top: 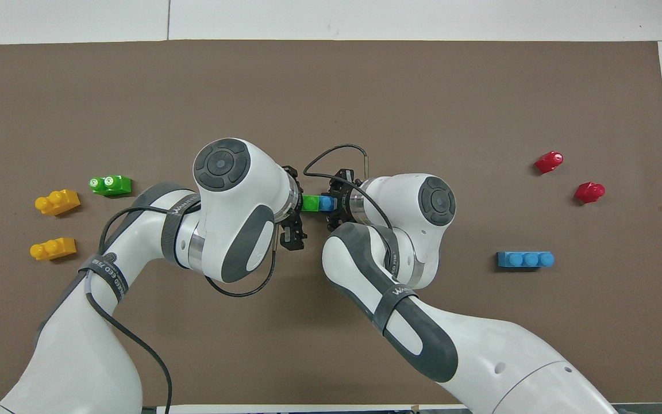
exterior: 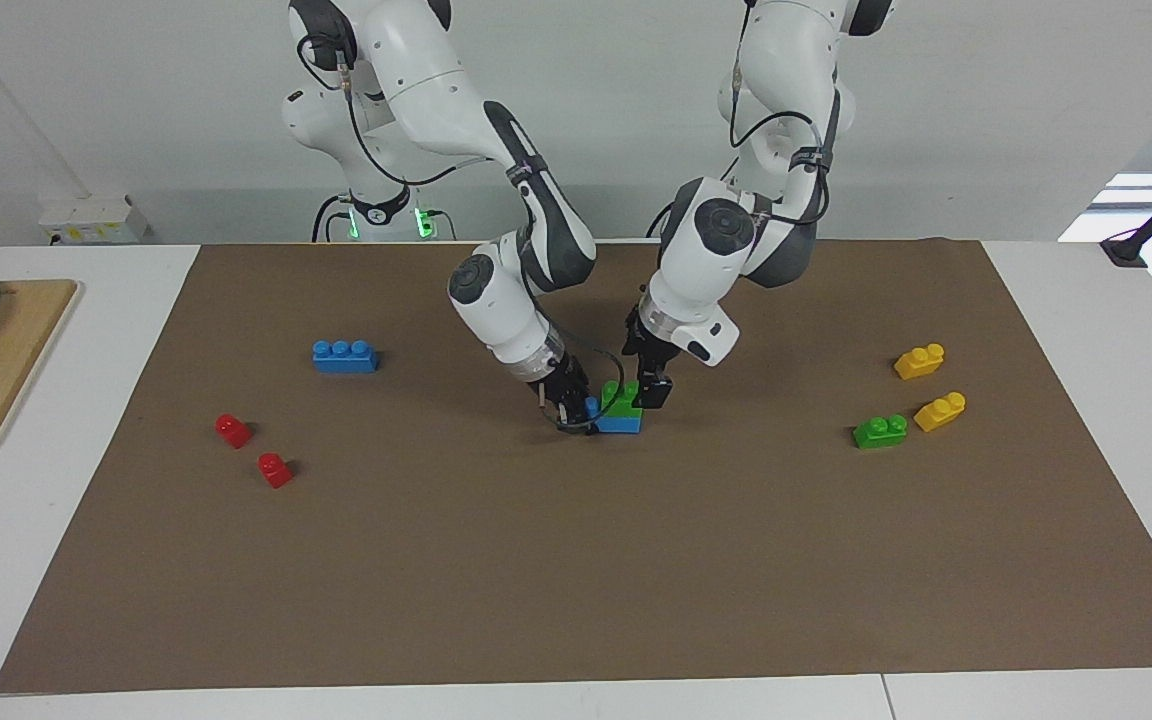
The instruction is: Remove green block with left arm and hold with right
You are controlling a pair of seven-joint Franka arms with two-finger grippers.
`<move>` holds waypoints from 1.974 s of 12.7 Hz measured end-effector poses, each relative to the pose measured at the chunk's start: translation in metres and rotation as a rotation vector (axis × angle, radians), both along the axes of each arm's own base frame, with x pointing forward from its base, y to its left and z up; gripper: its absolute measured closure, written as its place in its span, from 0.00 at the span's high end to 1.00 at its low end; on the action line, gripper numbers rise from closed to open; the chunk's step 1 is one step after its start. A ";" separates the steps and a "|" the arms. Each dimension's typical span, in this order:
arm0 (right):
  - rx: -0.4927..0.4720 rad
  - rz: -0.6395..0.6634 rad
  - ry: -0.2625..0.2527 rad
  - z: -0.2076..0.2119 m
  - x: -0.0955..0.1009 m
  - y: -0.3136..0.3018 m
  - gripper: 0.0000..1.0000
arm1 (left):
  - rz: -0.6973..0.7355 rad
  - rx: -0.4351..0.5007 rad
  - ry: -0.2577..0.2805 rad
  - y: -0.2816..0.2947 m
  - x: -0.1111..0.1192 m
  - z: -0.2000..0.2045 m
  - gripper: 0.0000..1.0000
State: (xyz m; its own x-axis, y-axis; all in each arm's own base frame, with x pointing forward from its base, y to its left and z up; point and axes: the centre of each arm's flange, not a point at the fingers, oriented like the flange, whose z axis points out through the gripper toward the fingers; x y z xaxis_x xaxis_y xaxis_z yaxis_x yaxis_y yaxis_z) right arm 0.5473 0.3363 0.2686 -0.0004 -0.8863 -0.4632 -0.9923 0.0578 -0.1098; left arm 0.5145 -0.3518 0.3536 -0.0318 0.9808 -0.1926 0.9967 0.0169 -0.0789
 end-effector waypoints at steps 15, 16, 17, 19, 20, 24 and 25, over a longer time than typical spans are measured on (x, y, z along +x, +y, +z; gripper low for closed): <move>0.000 0.000 -0.002 0.000 0.000 0.000 0.36 | 0.024 -0.002 -0.039 -0.008 -0.004 -0.011 0.91; 0.000 0.000 -0.002 0.000 0.000 0.000 0.36 | 0.027 -0.006 -0.052 -0.008 -0.002 -0.008 0.82; -0.001 0.001 -0.003 0.000 0.000 0.000 0.36 | 0.031 -0.010 -0.065 -0.007 0.002 -0.005 0.68; -0.001 0.004 -0.004 0.000 0.000 0.000 0.36 | 0.038 -0.017 -0.084 -0.005 0.009 0.003 0.40; -0.001 0.008 -0.006 0.000 0.000 0.000 0.36 | 0.036 -0.018 -0.086 -0.006 0.009 0.005 0.37; -0.002 0.009 -0.007 0.000 0.000 0.000 0.36 | 0.028 -0.014 -0.077 -0.003 0.011 0.019 0.36; -0.002 0.009 -0.007 0.000 0.000 0.000 0.36 | 0.009 -0.006 -0.068 0.004 0.013 0.031 0.36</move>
